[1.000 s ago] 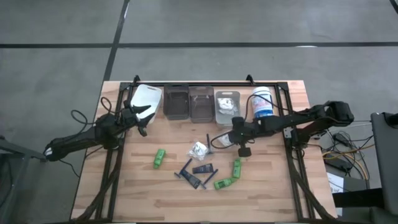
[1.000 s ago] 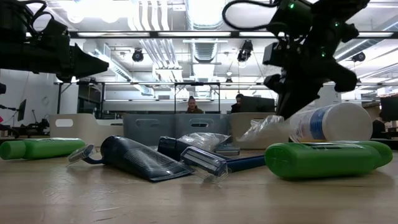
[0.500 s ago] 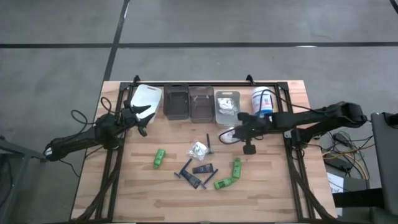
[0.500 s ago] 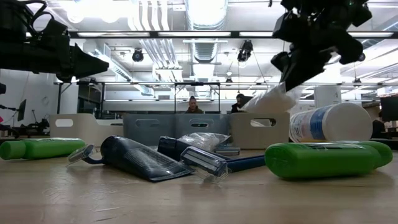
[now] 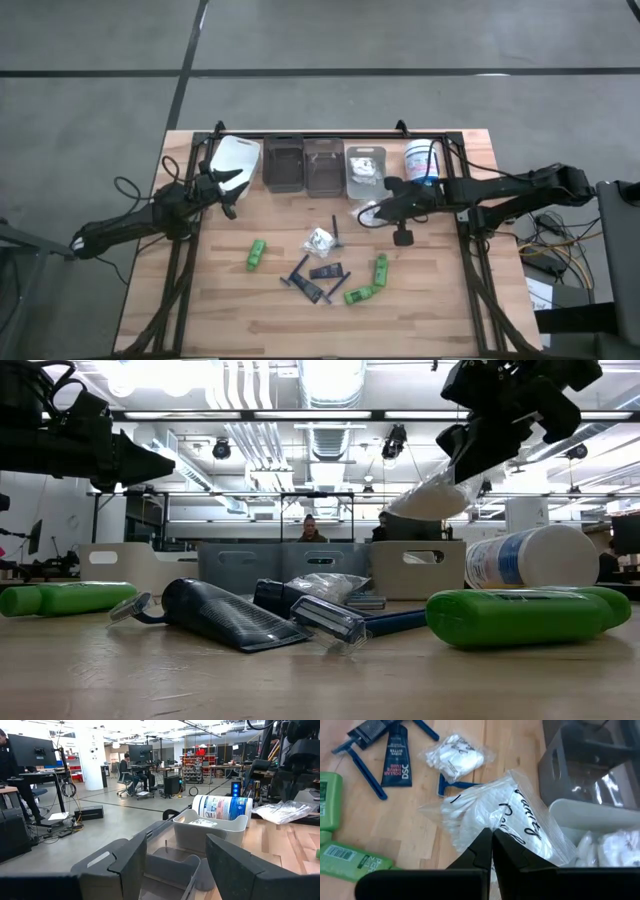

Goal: Pick & Place Travel size toiletries
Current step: Put the bottom cotton pack into the grey bin

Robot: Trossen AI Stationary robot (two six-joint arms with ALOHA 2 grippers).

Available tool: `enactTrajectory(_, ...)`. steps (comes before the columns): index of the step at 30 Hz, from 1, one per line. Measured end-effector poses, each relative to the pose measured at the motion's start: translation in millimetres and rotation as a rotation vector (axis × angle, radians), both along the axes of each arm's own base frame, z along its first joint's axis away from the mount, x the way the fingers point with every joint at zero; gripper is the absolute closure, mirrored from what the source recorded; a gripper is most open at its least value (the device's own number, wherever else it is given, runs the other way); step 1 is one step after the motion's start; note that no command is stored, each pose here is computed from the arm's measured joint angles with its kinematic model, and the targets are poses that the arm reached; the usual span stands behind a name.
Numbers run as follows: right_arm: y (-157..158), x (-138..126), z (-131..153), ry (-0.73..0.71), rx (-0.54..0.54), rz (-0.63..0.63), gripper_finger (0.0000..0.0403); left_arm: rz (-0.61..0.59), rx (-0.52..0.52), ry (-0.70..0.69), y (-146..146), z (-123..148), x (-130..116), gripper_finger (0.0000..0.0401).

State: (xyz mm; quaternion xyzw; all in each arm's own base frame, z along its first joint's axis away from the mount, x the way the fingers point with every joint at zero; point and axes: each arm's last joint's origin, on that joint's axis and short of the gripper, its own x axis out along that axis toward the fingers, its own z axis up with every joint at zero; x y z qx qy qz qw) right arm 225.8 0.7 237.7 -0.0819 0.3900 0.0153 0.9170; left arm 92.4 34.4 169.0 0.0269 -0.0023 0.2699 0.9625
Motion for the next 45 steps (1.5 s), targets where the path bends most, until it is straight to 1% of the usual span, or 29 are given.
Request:
enactTrajectory(7, -10, 2, 8, -0.014, -0.023, -0.023, 0.0394, 0.000, 0.000, 0.000, 0, 0, 0, 0.0195)
enactTrajectory(19, -51, -4, 9, -0.005, -0.045, -0.186, 0.0394, -0.001, 0.000, 0.000, 0, 0, 0, 0.0195)
enactTrajectory(25, -67, -8, 9, -0.003, -0.052, -0.252, 0.0394, 0.000, 0.000, 0.000, 0, 0, 0, 0.0195)
enactTrajectory(36, -78, -9, 11, -0.026, -0.071, -0.285, 0.0394, 0.000, 0.000, 0.000, 0, 0, 0, 0.0195)
enactTrajectory(41, -80, -6, 5, -0.003, -0.065, -0.284, 0.0394, 0.000, 0.000, 0.000, 0, 0, 0, 0.0195)
enactTrajectory(45, -82, 0, -5, 0.046, -0.064, -0.275, 0.0394, 0.000, 0.000, 0.000, 0, 0, 0, 0.0195)
